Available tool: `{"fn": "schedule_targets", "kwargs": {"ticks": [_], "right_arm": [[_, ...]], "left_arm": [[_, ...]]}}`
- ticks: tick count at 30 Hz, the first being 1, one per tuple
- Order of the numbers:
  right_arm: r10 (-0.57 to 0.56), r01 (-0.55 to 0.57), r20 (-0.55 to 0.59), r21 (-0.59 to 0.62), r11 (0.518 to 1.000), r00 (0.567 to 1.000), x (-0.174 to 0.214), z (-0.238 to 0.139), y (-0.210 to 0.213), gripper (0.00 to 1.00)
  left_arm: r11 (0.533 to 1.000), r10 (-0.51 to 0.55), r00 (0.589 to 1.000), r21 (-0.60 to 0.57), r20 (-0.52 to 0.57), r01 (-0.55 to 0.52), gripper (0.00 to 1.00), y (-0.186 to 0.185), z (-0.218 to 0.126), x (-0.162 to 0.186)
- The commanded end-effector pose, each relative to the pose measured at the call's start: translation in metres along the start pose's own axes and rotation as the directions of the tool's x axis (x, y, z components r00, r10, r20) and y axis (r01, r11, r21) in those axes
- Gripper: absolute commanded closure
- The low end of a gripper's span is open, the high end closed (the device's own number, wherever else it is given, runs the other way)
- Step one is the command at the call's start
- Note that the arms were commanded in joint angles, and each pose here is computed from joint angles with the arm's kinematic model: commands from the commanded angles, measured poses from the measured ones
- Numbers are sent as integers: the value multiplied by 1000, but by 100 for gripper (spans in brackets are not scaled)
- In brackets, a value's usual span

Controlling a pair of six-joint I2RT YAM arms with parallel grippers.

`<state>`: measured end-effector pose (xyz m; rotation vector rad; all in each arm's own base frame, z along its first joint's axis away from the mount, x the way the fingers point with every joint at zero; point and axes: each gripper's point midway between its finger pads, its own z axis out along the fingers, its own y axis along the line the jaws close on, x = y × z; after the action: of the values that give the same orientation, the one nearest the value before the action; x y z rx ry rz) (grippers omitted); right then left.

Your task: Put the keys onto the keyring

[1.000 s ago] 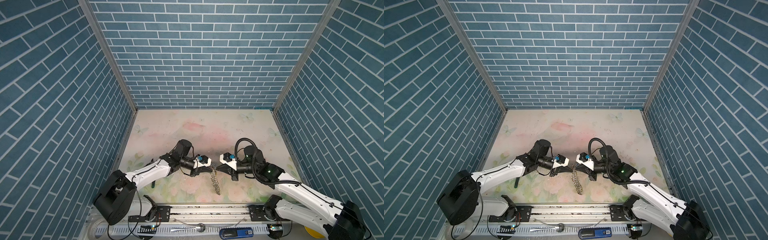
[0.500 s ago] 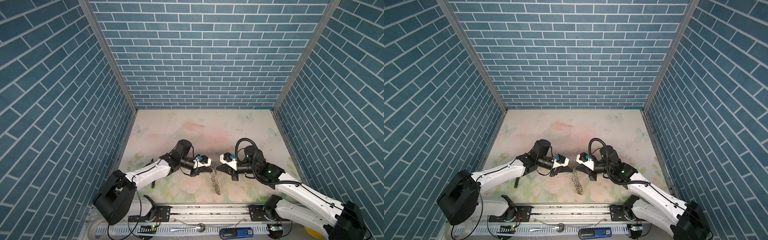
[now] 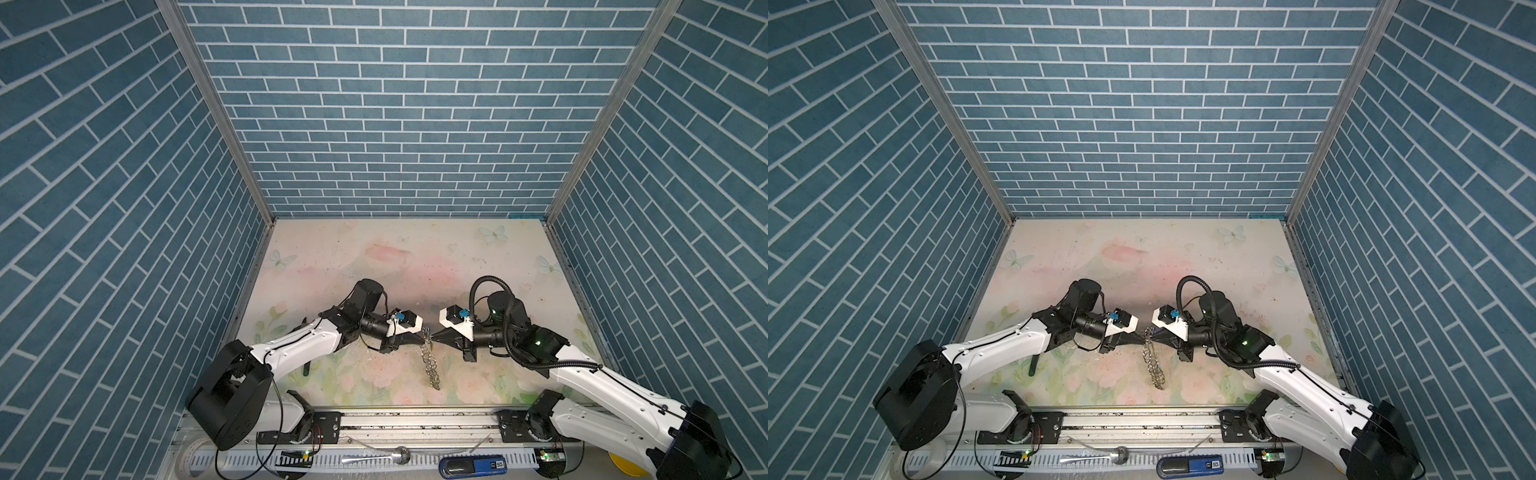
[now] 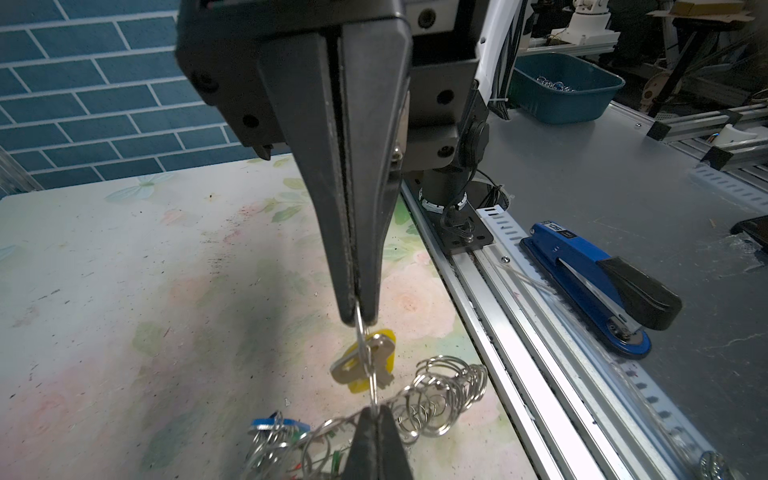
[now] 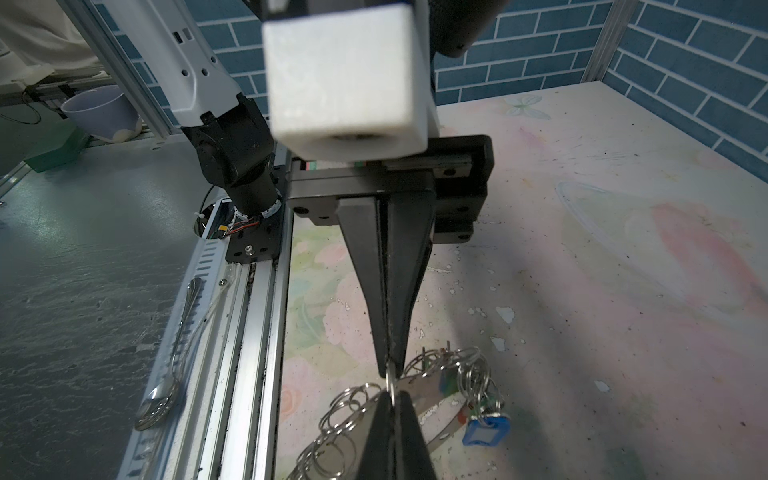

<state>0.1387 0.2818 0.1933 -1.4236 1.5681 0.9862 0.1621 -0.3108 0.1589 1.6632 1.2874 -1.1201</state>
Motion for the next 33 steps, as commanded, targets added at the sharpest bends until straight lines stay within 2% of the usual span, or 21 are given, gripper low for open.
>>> {"fn": "schedule_targets", "kwargs": {"ticks": [1,18,25,33], "right_arm": [[-8,8,-5,-16,1000,1000,2,1,1,100],[9,-10,-36,-37,999,999,8,5,2,100],[5,-5,-48,-2,1000,999,9,5,-4,100],[-90,93,-71,38,995,993,11,6,0,100]], "left_arm": [[998,-70,996,-4,-48,70,100,-1,1,16],[997,-76,996,-12,-41,76,100,1,1,14],[997,-81,996,-12,-38,81,100,2,1,13],[995,-103,994,-8,-45,103,100,3,2,13]]}}
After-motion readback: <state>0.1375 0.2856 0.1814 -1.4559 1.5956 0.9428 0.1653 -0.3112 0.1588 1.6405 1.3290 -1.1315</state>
